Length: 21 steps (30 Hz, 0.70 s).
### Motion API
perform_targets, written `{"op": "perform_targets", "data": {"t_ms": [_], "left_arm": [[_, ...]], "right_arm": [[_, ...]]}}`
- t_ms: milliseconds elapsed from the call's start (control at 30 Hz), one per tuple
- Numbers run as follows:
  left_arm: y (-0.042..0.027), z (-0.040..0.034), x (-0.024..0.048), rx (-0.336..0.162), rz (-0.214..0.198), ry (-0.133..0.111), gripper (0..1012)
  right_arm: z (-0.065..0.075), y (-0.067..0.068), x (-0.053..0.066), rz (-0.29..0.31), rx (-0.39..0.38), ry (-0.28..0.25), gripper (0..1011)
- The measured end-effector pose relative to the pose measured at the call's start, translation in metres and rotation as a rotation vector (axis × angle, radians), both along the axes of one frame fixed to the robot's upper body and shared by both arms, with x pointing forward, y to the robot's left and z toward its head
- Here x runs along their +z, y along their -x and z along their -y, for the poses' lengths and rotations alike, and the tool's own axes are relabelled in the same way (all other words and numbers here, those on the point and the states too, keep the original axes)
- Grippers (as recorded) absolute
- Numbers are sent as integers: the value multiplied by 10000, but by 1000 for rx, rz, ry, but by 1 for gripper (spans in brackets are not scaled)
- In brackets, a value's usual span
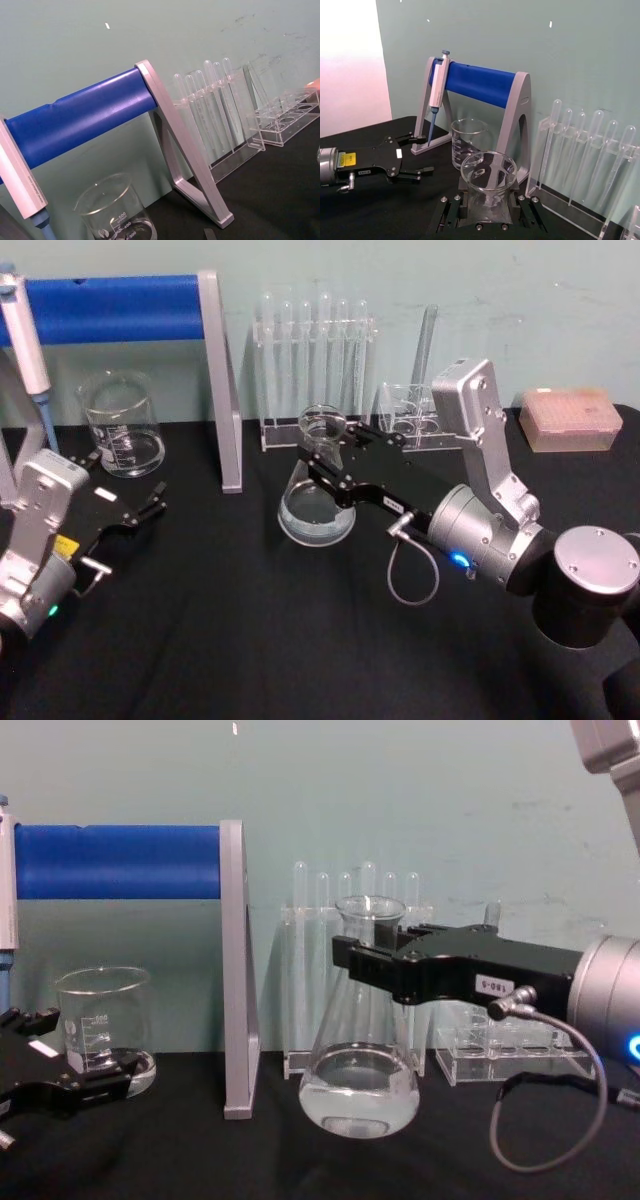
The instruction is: Grasp the erlenmeyer flask with one hand, shake it three times, then place it back.
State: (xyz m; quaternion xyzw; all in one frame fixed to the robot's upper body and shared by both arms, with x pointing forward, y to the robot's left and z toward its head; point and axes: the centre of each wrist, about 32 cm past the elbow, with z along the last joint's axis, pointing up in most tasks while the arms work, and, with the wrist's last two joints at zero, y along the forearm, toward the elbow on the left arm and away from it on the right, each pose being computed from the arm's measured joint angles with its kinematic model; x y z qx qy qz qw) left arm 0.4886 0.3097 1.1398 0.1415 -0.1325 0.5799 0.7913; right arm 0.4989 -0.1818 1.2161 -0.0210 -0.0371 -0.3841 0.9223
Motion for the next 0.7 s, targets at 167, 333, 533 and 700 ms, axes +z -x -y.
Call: {"op": "perform_targets", "data": {"t_ms": [167,333,533,700], "left_arm": [[0,0,0,0,0,0,1001],[0,0,0,0,0,0,1001],[0,0,0,0,0,0,1001],[0,0,0,0,0,0,1001]], "right_arm": [[30,-5,-6,-4,-3,0,449],[74,-35,-30,-22,12,-3,449],[120,-75,-71,-40,28,9,448],[153,-105,-112,-49,46,26,449]]}}
